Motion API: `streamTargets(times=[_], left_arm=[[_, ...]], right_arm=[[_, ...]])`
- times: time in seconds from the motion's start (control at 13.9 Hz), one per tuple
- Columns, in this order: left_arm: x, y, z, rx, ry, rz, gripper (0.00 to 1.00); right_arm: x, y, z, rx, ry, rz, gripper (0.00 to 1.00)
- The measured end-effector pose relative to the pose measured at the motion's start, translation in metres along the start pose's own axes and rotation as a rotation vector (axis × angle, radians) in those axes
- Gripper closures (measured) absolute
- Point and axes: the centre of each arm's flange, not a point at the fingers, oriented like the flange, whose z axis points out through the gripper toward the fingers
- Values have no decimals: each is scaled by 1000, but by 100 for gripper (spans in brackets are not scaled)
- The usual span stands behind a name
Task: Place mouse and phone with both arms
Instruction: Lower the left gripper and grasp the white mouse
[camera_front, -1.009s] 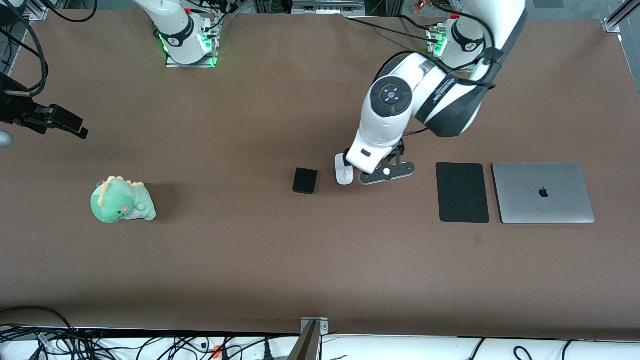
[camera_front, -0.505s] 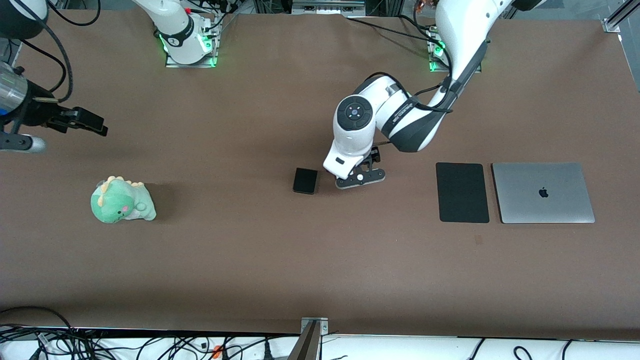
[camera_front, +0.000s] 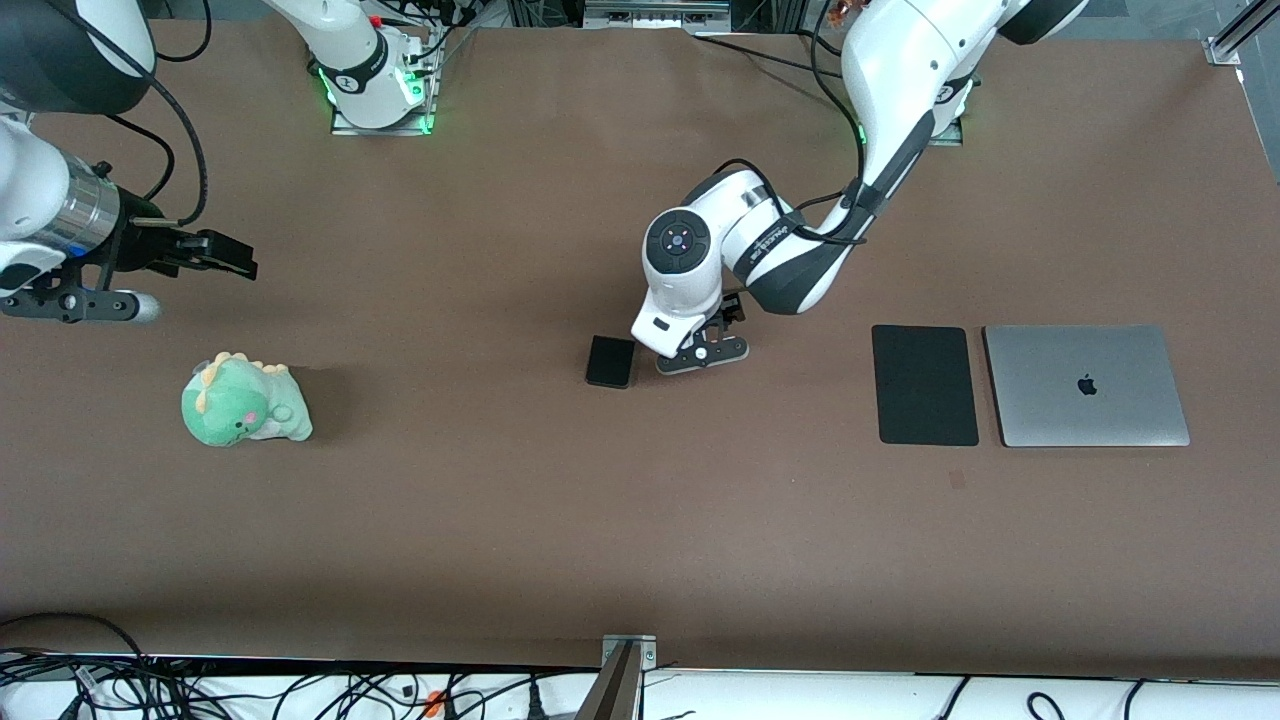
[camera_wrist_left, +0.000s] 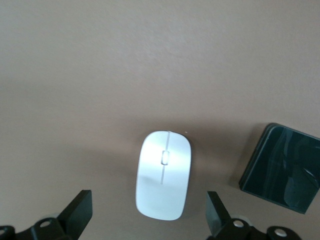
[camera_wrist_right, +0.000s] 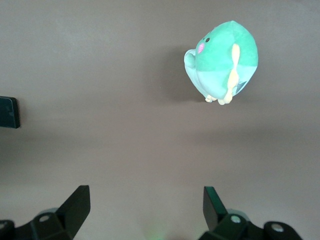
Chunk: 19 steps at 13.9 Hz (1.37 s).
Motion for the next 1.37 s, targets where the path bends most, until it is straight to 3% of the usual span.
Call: streamTargets(times=[0.5, 1.37], left_arm=[[-5, 3, 42, 2, 43, 50, 0], [-8, 3, 70, 0, 23, 55, 0]], right_arm=[[8, -9, 20, -9, -35, -13, 0], [9, -14, 21, -10, -34, -20, 0]])
